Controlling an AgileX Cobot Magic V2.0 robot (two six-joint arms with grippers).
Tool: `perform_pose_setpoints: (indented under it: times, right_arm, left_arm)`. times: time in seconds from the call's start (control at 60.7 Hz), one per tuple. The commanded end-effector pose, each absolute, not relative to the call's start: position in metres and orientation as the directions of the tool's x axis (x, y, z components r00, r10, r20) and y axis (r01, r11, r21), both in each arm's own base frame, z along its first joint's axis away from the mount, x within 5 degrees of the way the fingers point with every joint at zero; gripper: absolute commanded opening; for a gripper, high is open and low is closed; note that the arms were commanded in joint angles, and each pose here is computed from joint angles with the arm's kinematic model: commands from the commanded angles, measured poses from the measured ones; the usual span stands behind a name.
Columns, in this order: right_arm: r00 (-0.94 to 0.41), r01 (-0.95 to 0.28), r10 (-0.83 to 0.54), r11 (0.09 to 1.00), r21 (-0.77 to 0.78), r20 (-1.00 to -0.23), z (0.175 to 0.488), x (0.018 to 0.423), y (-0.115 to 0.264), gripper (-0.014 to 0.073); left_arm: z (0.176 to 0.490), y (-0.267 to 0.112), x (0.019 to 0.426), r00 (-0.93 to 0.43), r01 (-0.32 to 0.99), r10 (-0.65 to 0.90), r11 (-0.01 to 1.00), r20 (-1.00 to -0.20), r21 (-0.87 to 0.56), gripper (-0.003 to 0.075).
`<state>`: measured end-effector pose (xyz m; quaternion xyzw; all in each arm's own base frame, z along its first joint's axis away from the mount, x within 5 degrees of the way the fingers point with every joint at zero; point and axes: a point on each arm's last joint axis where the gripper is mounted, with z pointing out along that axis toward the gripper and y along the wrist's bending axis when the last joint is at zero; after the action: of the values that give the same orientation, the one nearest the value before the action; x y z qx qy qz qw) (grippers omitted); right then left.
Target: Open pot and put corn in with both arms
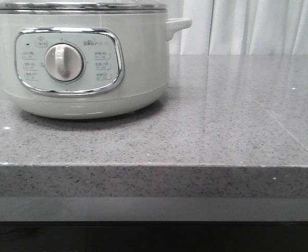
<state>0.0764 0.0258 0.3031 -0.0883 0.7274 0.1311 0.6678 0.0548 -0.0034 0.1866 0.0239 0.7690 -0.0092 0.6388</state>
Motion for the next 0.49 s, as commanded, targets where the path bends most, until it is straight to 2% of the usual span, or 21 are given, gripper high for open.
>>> perform_pose_setpoints:
  times: [0.0, 0.181, 0.28, 0.478]
  right_arm:
    - [-0.003, -0.280, 0.071, 0.958, 0.069, -0.998, 0.318, 0.077, 0.023, -0.0069]
    - [0.085, -0.210, 0.037, 0.977, 0.018, -0.996, 0.304, 0.076, 0.016, -0.0069]
    - [0.124, -0.124, 0.018, 0.992, 0.003, -0.992, 0.275, 0.073, 0.009, -0.0069]
    - [0.058, 0.009, 0.099, 0.995, 0.100, -0.993, 0.217, 0.064, -0.001, -0.0069]
  left_arm:
    - [0.196, -0.003, 0.054, -0.077, 0.039, 0.002, 0.999, -0.997, -0.001, -0.0018]
    - [0.196, -0.003, 0.054, -0.077, 0.039, 0.002, 0.999, -0.997, -0.001, -0.0018]
    - [0.196, -0.003, 0.054, -0.077, 0.039, 0.002, 0.999, -0.997, -0.001, -0.0018]
    - [0.196, -0.003, 0.054, -0.077, 0.039, 0.002, 0.999, -0.997, -0.001, -0.0018]
